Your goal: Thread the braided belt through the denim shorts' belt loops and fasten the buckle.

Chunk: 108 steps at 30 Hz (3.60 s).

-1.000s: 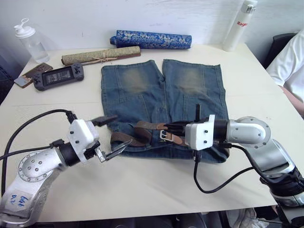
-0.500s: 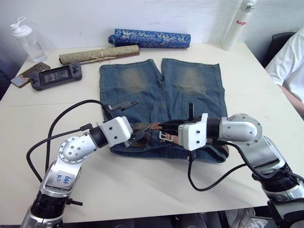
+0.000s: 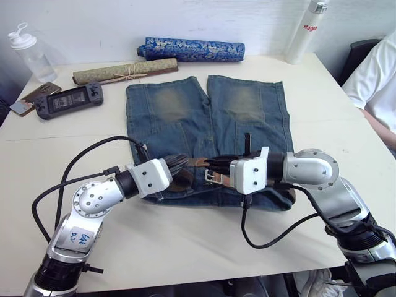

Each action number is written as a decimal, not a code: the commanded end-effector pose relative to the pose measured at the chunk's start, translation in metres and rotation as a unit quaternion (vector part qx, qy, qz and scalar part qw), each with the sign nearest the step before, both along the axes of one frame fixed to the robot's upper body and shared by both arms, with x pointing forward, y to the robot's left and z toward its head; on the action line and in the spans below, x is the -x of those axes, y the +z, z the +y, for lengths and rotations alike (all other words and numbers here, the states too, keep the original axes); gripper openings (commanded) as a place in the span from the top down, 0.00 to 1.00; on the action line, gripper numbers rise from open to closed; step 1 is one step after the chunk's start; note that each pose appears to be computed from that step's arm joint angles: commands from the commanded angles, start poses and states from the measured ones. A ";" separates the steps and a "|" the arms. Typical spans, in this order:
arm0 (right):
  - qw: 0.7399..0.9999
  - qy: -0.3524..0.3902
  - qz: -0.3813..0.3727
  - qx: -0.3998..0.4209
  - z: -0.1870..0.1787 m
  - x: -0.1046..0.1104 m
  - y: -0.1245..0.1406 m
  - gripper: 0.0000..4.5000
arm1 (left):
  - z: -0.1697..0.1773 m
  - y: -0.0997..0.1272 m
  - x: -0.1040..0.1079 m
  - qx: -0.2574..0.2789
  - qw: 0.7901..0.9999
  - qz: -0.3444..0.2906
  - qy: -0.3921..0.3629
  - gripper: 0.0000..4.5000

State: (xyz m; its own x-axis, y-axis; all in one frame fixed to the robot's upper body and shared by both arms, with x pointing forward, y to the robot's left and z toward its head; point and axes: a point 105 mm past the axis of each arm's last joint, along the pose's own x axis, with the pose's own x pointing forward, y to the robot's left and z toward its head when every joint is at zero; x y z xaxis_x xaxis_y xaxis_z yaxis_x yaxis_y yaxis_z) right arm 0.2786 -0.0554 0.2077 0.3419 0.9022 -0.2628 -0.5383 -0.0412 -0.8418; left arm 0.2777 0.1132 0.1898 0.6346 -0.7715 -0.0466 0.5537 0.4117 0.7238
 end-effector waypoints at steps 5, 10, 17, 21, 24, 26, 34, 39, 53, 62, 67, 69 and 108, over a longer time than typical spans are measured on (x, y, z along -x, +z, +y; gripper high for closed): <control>1.000 -0.001 -0.027 -0.016 0.001 0.001 0.016 1.00 | 0.005 0.004 0.017 0.008 0.999 -0.033 -0.013 0.48; 0.999 0.001 -0.027 -0.020 0.004 0.000 0.019 1.00 | 0.009 -0.012 0.011 -0.029 0.999 -0.045 -0.002 0.36; 0.999 0.016 -0.025 -0.025 0.013 0.009 0.022 1.00 | 0.008 -0.023 -0.005 -0.060 0.996 -0.063 0.013 0.36; 0.999 0.020 -0.020 -0.021 0.014 0.013 0.019 1.00 | 0.008 -0.018 -0.011 -0.043 0.996 -0.078 0.025 0.36; 0.999 0.020 -0.019 -0.021 0.014 0.015 0.019 1.00 | 0.009 -0.019 -0.014 -0.036 0.996 -0.078 0.033 0.36; 0.999 0.021 -0.019 -0.022 0.015 0.016 0.019 1.00 | 0.010 -0.019 -0.015 -0.033 0.996 -0.078 0.035 0.36; 0.999 0.023 -0.017 -0.022 0.015 0.017 0.018 1.00 | 0.005 -0.021 -0.016 -0.033 0.995 -0.085 0.033 0.48; 0.999 0.023 -0.015 -0.022 0.014 0.018 0.017 1.00 | 0.003 -0.021 -0.015 -0.032 0.995 -0.088 0.027 0.78; 0.996 -0.029 0.026 -0.078 0.008 0.006 0.021 0.82 | 0.001 -0.022 -0.013 0.019 0.996 -0.069 0.045 1.00; 0.984 -0.101 0.083 -0.118 -0.012 0.007 0.010 0.01 | 0.011 -0.038 -0.013 0.071 0.993 0.011 0.092 1.00; 0.981 -0.122 0.119 -0.096 -0.016 0.023 -0.024 0.01 | 0.017 -0.042 -0.014 0.084 0.990 0.031 0.110 1.00; 0.977 -0.152 0.122 -0.084 -0.020 0.022 -0.044 0.01 | 0.018 -0.042 -0.015 0.095 0.988 0.039 0.116 1.00; 0.903 -0.320 0.231 -0.170 -0.024 -0.006 -0.058 1.00 | 0.006 -0.060 -0.013 0.042 0.987 0.122 0.091 1.00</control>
State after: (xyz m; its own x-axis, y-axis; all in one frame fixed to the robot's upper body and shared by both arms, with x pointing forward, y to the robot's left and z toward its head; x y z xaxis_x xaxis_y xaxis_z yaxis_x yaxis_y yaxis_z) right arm 0.2870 -0.0825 0.1320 0.7384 0.5972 -0.3131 -0.6716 0.6099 -0.4207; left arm 0.2951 0.1274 0.1280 0.7649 -0.6287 -0.1400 0.5959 0.6083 0.5242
